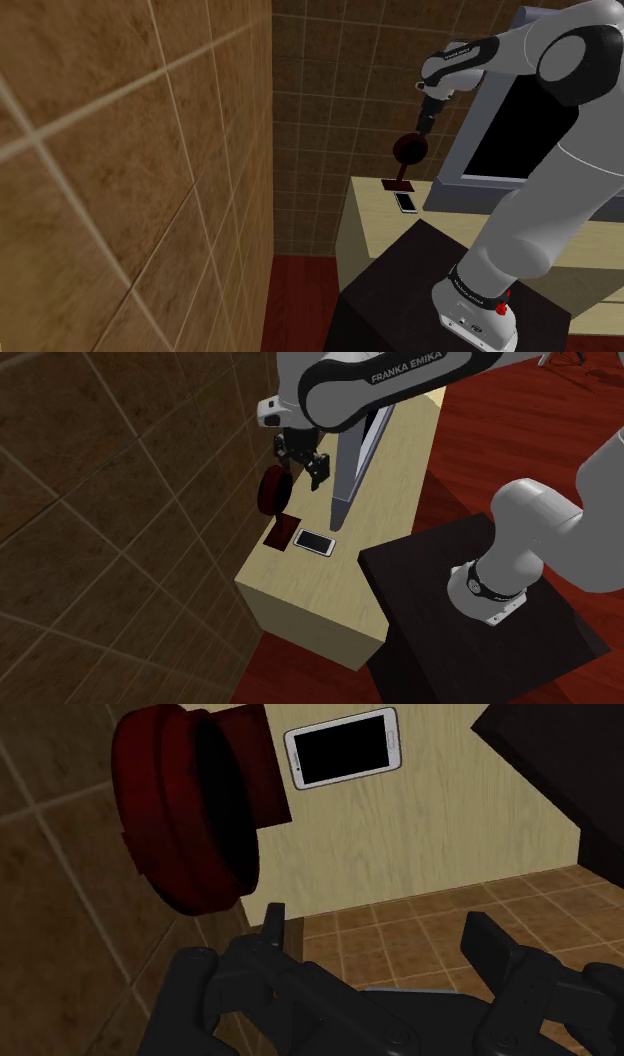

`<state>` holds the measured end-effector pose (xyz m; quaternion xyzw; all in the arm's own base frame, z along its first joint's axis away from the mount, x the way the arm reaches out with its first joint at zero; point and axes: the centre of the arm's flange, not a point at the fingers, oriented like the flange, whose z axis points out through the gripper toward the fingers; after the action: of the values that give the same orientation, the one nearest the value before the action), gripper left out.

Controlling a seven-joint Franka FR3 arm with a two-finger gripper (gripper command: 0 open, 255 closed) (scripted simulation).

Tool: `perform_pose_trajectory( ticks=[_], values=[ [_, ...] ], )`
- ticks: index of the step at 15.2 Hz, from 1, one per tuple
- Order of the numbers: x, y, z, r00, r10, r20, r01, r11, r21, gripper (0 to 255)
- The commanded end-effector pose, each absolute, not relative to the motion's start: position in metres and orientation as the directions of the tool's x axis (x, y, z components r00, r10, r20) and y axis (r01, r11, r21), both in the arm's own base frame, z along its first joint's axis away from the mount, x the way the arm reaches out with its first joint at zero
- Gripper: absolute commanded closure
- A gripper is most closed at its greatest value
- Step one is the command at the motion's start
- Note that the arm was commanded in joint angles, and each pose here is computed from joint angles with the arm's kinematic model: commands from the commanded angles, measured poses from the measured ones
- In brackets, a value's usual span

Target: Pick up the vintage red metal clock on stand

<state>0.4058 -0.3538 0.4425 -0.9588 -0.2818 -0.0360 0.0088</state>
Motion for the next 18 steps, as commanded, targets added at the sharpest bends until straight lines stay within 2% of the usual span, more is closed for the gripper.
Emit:
perform_pose_trajectory(
  ticks=[1,8,17,18],
  values=[
    [0.417,-0.377,0.433,0.812,0.578,0.076,0.579,-0.815,0.003,0],
    [0.469,-0.445,0.395,0.725,0.684,0.080,0.687,-0.727,-0.005,0],
    [0.469,-0.445,0.355,0.725,0.684,0.080,0.687,-0.727,-0.005,0],
    [0.469,-0.446,0.354,0.725,0.684,0.080,0.687,-0.727,-0.005,255]
  ],
)
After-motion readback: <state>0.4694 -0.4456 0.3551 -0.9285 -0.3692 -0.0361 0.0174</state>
